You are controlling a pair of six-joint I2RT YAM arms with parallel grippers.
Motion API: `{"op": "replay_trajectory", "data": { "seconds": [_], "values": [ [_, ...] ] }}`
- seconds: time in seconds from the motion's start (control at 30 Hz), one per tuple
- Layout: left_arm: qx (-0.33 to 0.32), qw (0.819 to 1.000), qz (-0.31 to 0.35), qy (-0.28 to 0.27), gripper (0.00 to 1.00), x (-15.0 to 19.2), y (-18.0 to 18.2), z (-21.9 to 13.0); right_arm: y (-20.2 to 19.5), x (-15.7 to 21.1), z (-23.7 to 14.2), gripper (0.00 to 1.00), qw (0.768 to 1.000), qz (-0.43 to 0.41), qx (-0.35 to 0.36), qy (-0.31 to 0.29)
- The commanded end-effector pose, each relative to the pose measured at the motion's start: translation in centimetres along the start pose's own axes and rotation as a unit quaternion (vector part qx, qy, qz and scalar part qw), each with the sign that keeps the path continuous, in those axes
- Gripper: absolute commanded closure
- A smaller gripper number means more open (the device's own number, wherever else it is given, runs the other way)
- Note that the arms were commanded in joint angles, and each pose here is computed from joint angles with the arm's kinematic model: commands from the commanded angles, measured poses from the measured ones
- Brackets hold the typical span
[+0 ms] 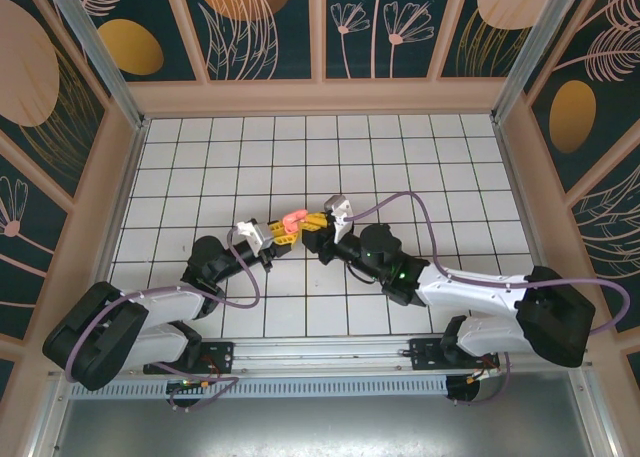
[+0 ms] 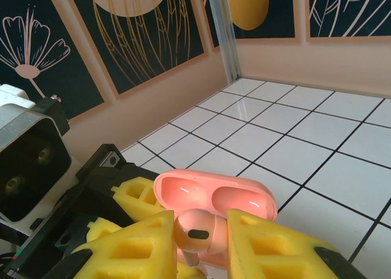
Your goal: Insert the wireless bluetooth earbuds into the charging case
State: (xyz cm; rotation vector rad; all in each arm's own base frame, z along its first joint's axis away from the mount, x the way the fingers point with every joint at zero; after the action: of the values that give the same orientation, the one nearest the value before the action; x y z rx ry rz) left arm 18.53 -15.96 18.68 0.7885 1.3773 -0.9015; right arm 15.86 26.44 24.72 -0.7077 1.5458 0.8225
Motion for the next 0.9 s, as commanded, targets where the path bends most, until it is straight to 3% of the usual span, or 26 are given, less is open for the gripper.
{"op": "replay_trajectory", "data": {
  "seconds": [0.0,0.87],
  "values": [
    [0.018,0.999,0.004,-0.028,0.85,-1.4,-0.2,0.6,0.2,-0.5,0.3,0.76,1.0,0.002,0.0,-0.026],
    [0.015,0.998,-0.014,-0.059,0.85,-2.8,-0.1,0.7,-0.3,0.8,0.0,0.77,0.997,-0.054,0.056,0.009]
  ]
}}
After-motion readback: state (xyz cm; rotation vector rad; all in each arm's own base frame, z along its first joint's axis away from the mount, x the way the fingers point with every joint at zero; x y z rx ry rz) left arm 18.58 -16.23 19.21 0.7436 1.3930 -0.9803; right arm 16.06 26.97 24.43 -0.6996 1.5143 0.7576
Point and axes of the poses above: each hand's point on the last joint's axis, 136 mm out from that joint toward the fingers, its own z axis out along the fingers, its own y axis along the line the jaws close on, x = y × z, the point moved 10 cm from there along -z, back along the fingers, and after that the axes turned 8 degrees about -z, right-handed, at the moved point
